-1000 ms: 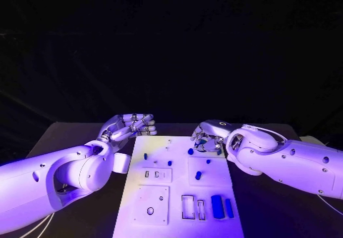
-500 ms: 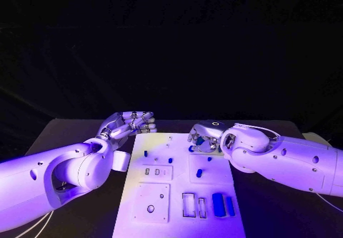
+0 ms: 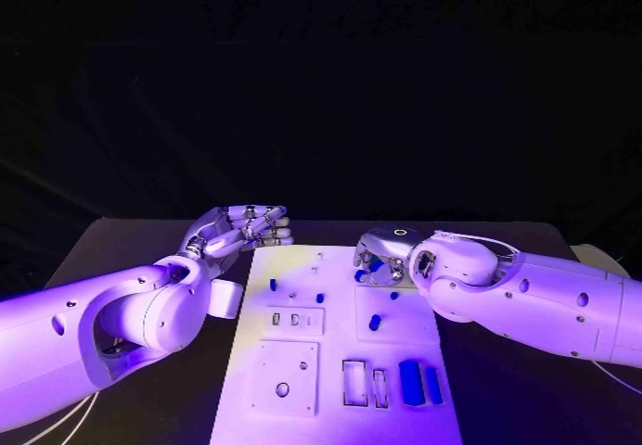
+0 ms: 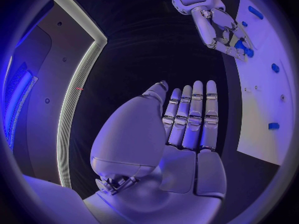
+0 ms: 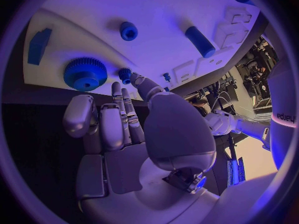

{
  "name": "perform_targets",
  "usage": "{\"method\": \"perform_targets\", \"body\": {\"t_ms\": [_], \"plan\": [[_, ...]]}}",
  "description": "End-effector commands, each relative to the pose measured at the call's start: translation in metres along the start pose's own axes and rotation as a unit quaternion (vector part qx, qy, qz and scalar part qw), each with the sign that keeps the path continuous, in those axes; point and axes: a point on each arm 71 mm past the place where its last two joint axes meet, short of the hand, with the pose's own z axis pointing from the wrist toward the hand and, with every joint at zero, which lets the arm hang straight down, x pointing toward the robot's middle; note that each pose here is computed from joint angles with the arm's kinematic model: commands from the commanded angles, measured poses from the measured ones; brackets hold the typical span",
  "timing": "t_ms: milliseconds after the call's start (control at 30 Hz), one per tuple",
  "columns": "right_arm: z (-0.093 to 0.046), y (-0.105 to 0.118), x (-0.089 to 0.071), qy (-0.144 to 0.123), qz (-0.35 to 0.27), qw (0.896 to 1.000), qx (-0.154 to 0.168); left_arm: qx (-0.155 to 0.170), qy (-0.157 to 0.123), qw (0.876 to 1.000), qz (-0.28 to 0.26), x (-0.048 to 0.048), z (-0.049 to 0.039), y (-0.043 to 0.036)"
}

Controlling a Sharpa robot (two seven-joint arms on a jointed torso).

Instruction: Assemble the parts on the task board

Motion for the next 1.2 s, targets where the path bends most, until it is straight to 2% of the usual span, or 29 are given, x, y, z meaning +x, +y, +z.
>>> {"method": "perform_targets", "body": {"t_ms": [33, 933, 1200], "plan": [[0.0009, -0.0009, 0.0024, 0.013, -0.018, 1.0, 0.01, 0.007, 0.009, 1.0, 0.0, 0.0022, 0.0003, -0.0031], [0.0034, 0.0012, 0.0032, 0.01, -0.012, 1.0, 0.007, 0.004, 0.007, 1.0, 0.001, 0.0003, 0.0005, -0.0052], [0.002, 0.0016, -0.0005, -0.015, -0.006, 1.0, 0.01, 0.003, 0.007, 1.0, 0.002, -0.0008, 0.0011, -0.0053]]}}
